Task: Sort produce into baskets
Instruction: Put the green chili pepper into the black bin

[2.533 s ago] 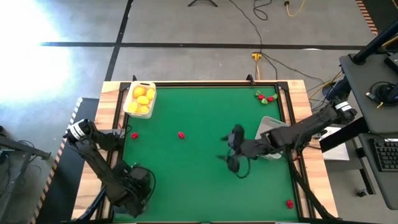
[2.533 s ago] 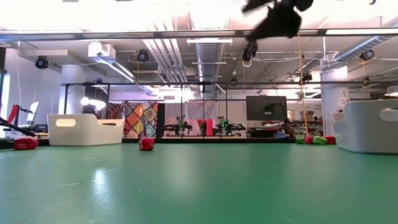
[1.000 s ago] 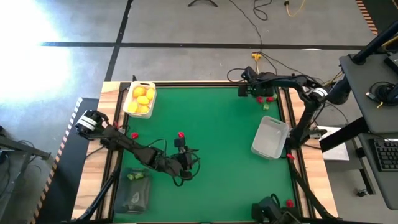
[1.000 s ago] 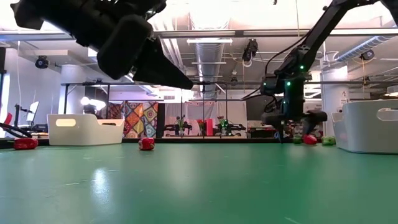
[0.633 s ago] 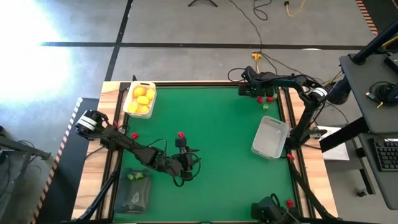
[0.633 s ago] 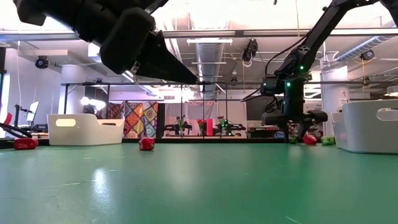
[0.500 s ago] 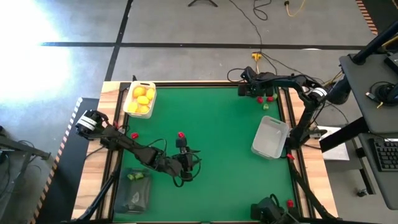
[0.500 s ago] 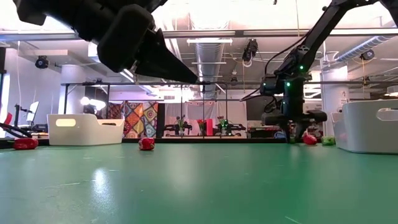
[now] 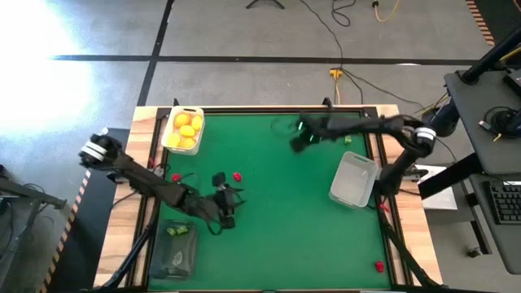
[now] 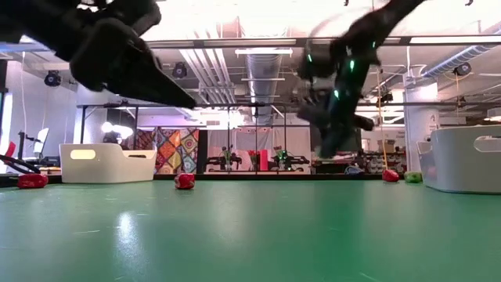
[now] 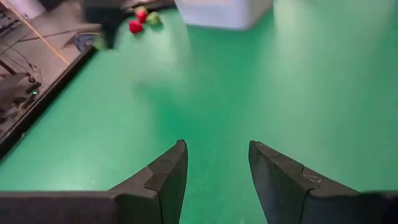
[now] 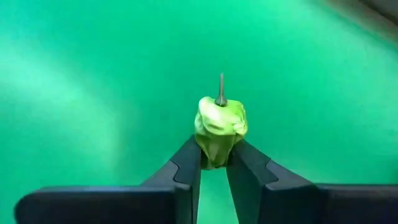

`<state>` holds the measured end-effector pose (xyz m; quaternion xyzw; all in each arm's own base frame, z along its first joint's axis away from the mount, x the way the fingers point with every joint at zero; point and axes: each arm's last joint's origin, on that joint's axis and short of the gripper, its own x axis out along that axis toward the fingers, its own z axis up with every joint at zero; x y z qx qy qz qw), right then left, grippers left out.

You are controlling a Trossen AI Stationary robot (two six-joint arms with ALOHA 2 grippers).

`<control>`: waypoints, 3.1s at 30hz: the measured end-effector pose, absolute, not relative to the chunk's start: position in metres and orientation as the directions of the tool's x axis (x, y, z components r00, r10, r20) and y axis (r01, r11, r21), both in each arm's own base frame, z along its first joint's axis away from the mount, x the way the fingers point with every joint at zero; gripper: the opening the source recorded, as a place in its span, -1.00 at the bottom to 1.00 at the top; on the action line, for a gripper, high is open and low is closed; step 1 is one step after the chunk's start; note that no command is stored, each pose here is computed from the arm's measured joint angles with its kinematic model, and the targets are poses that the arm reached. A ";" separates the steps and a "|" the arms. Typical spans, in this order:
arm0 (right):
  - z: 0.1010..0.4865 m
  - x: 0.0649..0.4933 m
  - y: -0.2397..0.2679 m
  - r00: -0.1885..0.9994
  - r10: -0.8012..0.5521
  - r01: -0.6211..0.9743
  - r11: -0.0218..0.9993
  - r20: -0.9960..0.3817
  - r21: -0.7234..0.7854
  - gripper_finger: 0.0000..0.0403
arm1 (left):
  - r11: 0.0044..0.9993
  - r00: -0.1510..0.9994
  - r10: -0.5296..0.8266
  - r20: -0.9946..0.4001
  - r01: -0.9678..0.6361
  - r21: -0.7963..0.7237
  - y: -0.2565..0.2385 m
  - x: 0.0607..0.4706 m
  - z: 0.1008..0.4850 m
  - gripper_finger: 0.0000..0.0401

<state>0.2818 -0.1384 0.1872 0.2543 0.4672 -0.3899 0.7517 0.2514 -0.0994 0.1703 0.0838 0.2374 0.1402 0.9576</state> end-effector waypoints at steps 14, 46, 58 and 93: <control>0.170 0.343 0.089 0.657 -0.054 0.220 0.968 -0.752 0.123 -0.71 | 0.994 0.978 0.080 -0.194 -0.094 -0.064 -0.090 0.222 0.161 -0.06; 0.164 0.352 0.137 0.488 -0.027 0.062 0.998 -0.872 0.003 0.28 | 1.000 0.916 -0.021 -0.400 0.016 -0.014 -0.119 0.327 0.095 0.24; 0.191 0.350 0.174 0.527 -0.009 0.036 0.999 -0.850 0.012 0.43 | 0.998 0.902 0.022 -0.430 0.007 0.065 -0.117 0.349 0.067 0.14; 0.203 0.347 0.175 0.509 -0.108 0.105 0.992 -0.854 -0.063 0.32 | 0.969 0.560 -0.203 -0.803 -0.002 -0.246 -0.185 0.180 0.240 -0.75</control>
